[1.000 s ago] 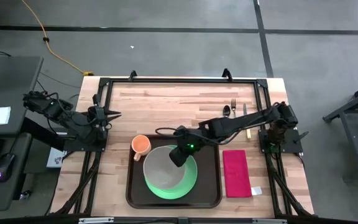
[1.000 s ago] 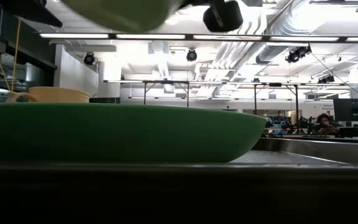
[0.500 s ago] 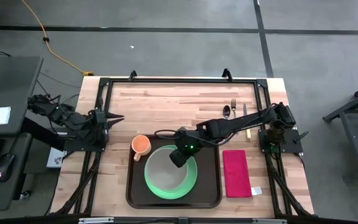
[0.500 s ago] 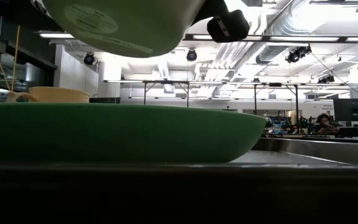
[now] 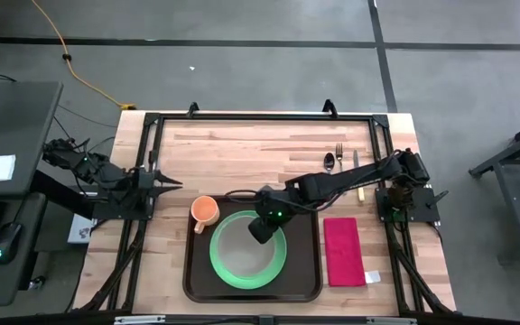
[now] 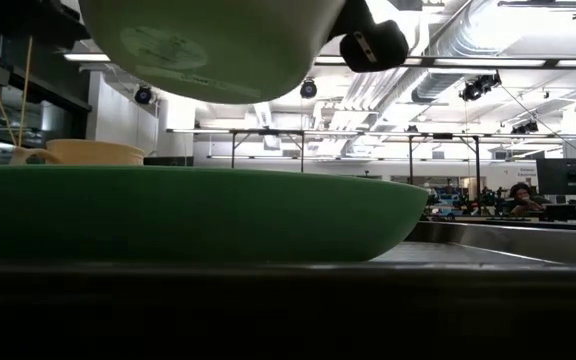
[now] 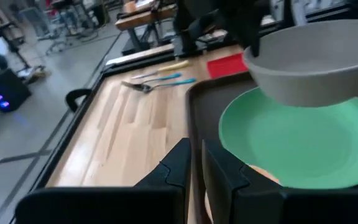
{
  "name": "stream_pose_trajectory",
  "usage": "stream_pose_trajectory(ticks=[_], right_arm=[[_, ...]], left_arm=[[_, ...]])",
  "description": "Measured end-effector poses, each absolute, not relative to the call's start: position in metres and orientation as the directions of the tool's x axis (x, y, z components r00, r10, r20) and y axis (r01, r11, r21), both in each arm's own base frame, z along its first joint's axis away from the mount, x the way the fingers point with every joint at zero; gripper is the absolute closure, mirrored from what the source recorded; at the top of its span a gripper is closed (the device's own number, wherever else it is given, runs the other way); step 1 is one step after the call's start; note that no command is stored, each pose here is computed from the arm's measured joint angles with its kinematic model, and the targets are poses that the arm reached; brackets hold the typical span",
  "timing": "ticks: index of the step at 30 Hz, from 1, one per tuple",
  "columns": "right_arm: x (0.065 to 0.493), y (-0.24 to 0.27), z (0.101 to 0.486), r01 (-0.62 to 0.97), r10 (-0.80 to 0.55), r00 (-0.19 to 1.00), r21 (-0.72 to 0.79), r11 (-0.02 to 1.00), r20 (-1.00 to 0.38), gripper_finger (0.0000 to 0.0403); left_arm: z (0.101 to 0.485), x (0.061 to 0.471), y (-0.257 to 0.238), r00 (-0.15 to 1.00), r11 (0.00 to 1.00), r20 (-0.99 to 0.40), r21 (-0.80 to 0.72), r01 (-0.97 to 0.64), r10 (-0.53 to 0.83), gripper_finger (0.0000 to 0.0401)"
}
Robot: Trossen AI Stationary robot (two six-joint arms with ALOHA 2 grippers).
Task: Set up tray
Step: Put the gray bowl on top of the plate on the serving tray
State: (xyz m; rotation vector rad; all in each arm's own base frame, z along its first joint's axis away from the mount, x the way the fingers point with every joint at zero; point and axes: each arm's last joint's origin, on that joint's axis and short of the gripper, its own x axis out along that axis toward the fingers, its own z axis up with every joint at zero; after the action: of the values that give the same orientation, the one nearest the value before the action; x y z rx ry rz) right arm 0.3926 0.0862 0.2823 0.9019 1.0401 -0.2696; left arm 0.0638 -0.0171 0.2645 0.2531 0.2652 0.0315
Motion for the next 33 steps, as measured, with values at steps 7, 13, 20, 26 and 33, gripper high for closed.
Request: stream_pose_trajectory(ticks=[7, 13, 20, 26, 33], right_arm=[[0.394, 0.087, 0.275, 0.606, 0.210, 0.483, 0.497, 0.621, -0.850, 0.0403], [0.398, 0.088, 0.267, 0.605, 0.229, 0.470, 0.500, 0.620, -0.852, 0.0403], [0.399, 0.088, 0.267, 0.603, 0.225, 0.477, 0.503, 0.619, -0.850, 0.0403], [0.399, 0.088, 0.267, 0.606, 0.225, 0.473, 0.500, 0.619, -0.852, 0.0403], [0.401, 0.089, 0.259, 0.622, 0.233, 0.443, 0.484, 0.615, -0.866, 0.0403]], left_arm=[[0.267, 0.064, -0.018, 0.971, 0.961, -0.237, 0.274, 0.043, 0.024, 0.0332], [0.266, 0.064, -0.019, 0.970, 0.960, -0.242, 0.274, 0.053, 0.015, 0.0332], [0.249, 0.066, -0.020, 0.977, 0.964, -0.215, 0.260, 0.060, -0.003, 0.0332], [0.244, 0.055, -0.014, 0.992, 0.972, -0.126, 0.230, 0.056, -0.028, 0.0332], [0.230, 0.058, -0.017, 0.988, 0.966, -0.146, 0.241, 0.090, -0.056, 0.0332]])
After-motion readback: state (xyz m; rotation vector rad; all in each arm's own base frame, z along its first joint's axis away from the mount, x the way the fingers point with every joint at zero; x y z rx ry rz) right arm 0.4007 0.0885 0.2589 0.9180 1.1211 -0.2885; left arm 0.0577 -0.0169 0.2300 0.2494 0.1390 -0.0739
